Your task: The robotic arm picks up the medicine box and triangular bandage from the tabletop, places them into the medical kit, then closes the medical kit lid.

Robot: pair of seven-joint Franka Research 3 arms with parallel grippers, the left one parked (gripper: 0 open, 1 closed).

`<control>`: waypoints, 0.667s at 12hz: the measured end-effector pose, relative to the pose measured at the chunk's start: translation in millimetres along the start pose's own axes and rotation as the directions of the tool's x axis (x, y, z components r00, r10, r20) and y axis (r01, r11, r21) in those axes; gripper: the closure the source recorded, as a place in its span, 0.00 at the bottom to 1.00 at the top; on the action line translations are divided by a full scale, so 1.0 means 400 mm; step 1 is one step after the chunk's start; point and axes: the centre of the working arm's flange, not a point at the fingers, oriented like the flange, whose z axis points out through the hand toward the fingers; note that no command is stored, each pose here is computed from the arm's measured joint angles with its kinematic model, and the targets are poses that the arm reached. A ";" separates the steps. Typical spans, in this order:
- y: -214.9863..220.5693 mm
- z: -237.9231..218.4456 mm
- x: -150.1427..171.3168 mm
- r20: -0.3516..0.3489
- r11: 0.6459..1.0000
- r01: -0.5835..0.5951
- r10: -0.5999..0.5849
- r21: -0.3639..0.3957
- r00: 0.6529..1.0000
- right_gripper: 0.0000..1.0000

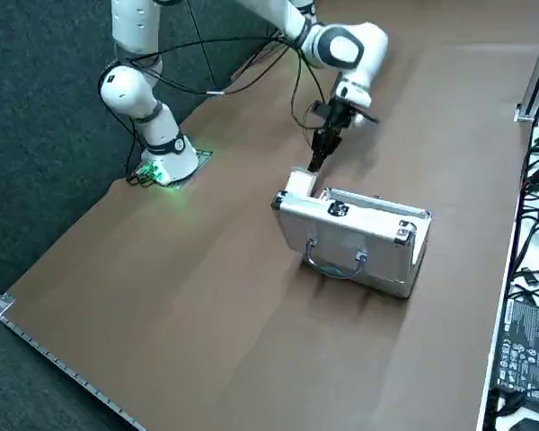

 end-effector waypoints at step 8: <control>0.211 -0.237 -0.005 -0.041 0.993 0.038 -0.034 0.114 0.999 0.99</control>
